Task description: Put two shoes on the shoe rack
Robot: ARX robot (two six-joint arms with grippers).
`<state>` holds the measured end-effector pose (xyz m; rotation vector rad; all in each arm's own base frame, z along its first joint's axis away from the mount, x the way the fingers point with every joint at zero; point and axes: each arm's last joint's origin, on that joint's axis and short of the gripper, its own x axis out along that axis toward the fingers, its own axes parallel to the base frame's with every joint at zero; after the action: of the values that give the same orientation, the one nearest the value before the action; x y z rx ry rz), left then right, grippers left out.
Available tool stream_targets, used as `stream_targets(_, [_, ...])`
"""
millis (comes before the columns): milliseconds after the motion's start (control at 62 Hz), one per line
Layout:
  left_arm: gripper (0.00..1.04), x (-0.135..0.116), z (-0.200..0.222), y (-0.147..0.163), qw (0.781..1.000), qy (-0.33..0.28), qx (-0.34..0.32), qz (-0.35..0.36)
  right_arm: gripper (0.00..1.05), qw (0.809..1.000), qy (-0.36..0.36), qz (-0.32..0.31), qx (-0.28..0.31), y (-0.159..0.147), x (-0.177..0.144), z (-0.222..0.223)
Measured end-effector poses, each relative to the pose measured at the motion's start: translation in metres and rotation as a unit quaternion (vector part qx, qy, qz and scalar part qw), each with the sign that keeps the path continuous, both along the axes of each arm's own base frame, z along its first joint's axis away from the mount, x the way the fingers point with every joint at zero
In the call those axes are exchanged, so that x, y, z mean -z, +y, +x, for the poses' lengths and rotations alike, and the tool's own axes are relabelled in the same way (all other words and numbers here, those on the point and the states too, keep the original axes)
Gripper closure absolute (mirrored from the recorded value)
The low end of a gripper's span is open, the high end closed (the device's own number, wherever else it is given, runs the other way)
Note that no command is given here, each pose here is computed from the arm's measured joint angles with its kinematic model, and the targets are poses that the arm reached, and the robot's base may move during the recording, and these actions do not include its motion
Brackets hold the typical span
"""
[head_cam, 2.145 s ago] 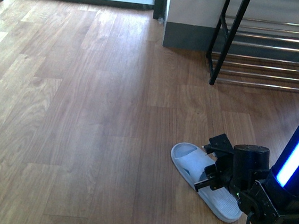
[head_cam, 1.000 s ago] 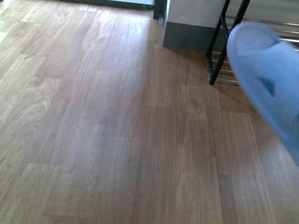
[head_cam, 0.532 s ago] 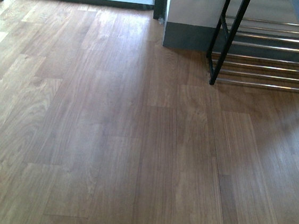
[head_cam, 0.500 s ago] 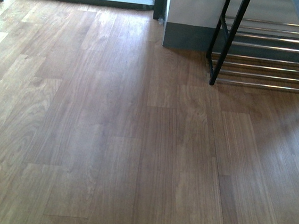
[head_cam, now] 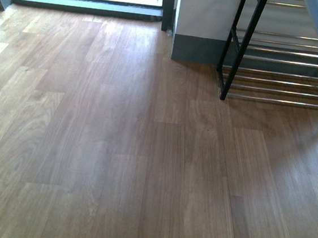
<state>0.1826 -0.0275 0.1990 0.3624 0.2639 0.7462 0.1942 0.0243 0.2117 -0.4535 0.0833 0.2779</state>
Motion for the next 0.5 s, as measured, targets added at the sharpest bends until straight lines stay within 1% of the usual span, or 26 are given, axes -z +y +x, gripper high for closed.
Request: stream_targets(500, [1.03,-0.0005,0.0000,0.0001,1.000,-0.001,0.000,0.000,1.03,1.000,-0.002,0.000,-0.001,0.0004,-0.0005,-0.0004])
